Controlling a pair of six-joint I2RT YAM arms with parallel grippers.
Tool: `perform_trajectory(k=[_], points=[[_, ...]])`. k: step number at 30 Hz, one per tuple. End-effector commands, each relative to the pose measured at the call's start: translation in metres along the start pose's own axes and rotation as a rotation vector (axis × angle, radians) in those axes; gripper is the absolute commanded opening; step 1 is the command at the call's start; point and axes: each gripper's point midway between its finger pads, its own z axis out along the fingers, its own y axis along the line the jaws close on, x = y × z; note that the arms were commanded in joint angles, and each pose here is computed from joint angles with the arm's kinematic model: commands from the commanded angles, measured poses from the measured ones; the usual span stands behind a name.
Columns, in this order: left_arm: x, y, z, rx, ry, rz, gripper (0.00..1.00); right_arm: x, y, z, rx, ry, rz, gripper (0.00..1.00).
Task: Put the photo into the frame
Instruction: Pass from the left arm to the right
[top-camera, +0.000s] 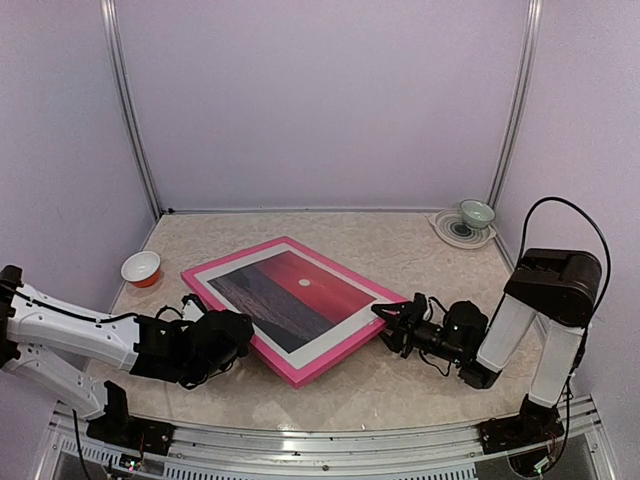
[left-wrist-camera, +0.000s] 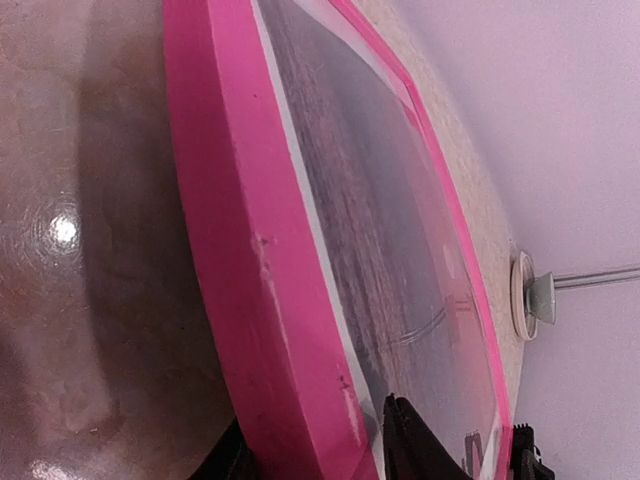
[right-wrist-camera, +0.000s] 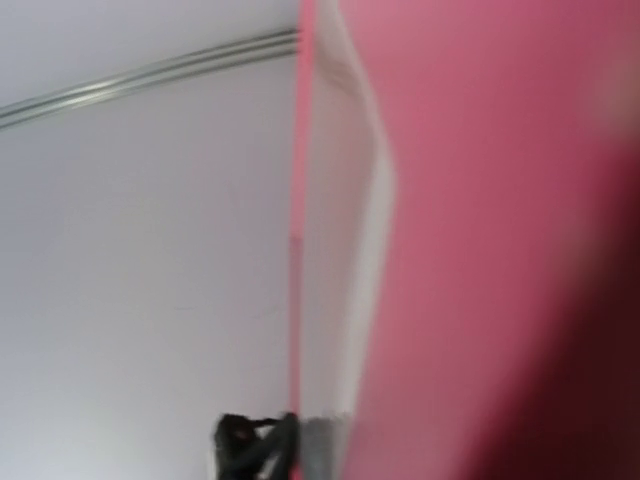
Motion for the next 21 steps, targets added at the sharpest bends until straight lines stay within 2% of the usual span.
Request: perform_trajectory(k=[1, 7, 10, 13, 14, 18, 21], points=[[0.006, 0.002, -0.003, 0.0, 0.024, 0.092, 0.38, 0.012, 0.101, -0.008, -0.379, 0.048, -0.103, 0.4], [0.006, 0.003, -0.003, 0.006, 0.03, 0.093, 0.39, 0.011, 0.094, -0.003, -0.36, 0.066, -0.097, 0.27], [0.007, 0.003, -0.003, 0.009, 0.034, 0.097, 0.43, 0.008, 0.093, -0.005, -0.354, 0.065, -0.095, 0.2], [0.007, 0.001, -0.004, 0.014, 0.038, 0.106, 0.5, 0.002, 0.091, -0.008, -0.346, 0.065, -0.098, 0.15], [0.006, 0.002, -0.005, 0.015, 0.043, 0.117, 0.6, -0.003, 0.088, -0.01, -0.33, 0.074, -0.101, 0.12], [0.004, 0.002, -0.008, 0.022, 0.05, 0.122, 0.72, -0.006, 0.077, -0.009, -0.29, 0.114, -0.092, 0.12], [0.003, 0.0, -0.011, 0.029, 0.055, 0.126, 0.76, -0.004, 0.068, -0.001, -0.258, 0.175, -0.104, 0.12]])
